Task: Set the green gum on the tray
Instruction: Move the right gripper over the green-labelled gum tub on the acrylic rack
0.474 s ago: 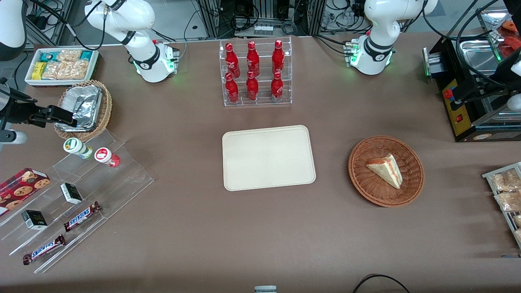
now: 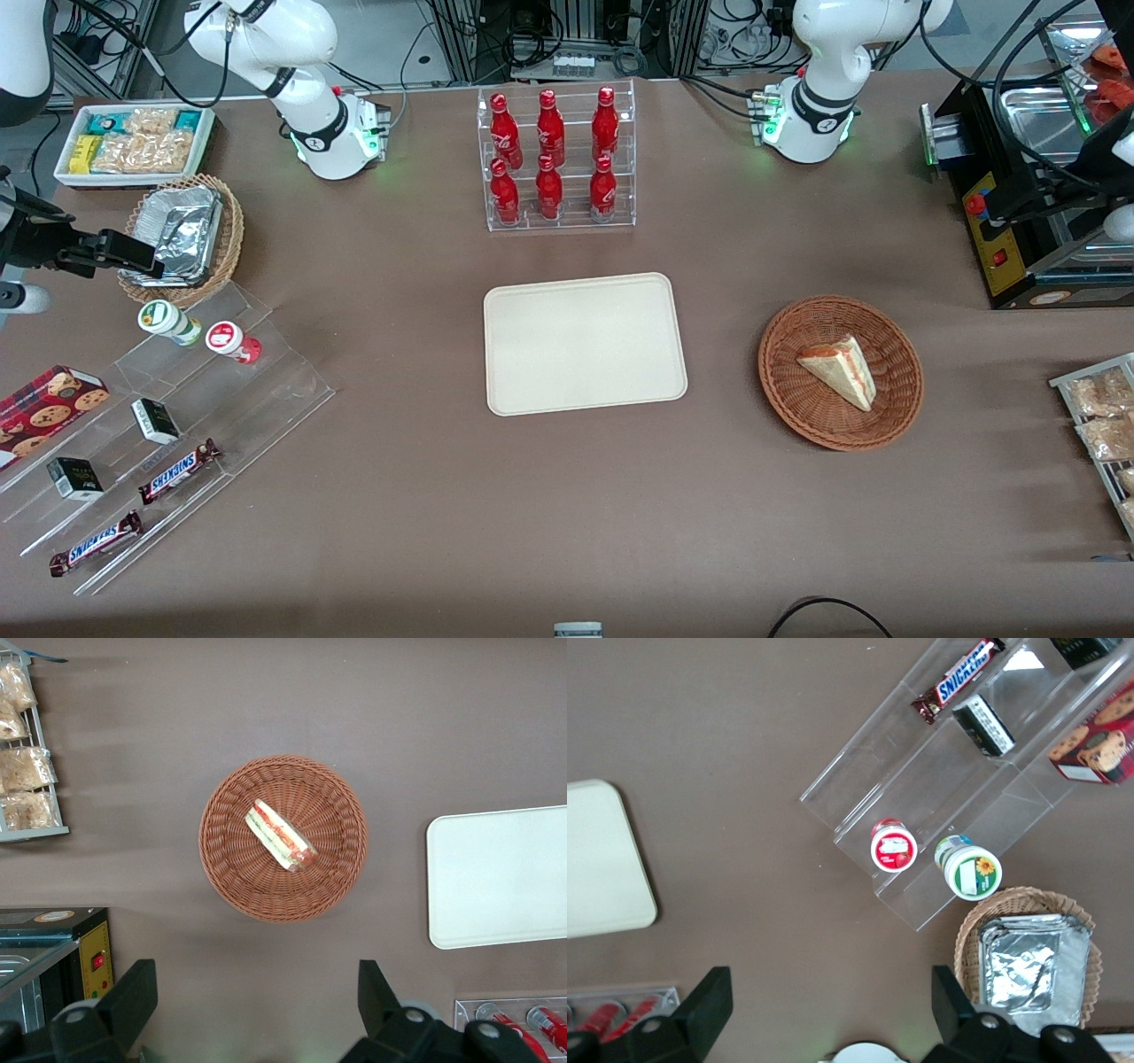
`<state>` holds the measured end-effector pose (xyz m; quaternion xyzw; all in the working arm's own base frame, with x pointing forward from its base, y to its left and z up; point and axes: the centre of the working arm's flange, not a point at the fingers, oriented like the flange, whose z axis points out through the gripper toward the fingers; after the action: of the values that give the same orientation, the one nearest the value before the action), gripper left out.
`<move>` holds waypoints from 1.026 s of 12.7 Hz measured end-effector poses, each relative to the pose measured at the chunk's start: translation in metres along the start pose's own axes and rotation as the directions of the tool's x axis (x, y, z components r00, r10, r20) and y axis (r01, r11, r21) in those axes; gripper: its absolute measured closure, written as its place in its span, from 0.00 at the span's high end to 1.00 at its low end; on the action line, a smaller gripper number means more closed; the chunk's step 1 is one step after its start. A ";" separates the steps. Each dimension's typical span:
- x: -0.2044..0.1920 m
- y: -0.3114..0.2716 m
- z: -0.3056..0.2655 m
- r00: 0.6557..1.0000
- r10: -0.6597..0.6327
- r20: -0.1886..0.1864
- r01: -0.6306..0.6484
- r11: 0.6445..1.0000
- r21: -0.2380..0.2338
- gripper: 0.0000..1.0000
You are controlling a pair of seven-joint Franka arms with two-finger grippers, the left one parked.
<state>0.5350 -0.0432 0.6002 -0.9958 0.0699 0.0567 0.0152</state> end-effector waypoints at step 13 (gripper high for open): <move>-0.025 0.095 0.111 0.911 -0.370 -0.181 0.367 0.929 -0.052 1.00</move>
<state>0.4843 -0.1291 0.4906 -0.9921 -0.1184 -0.0405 0.0106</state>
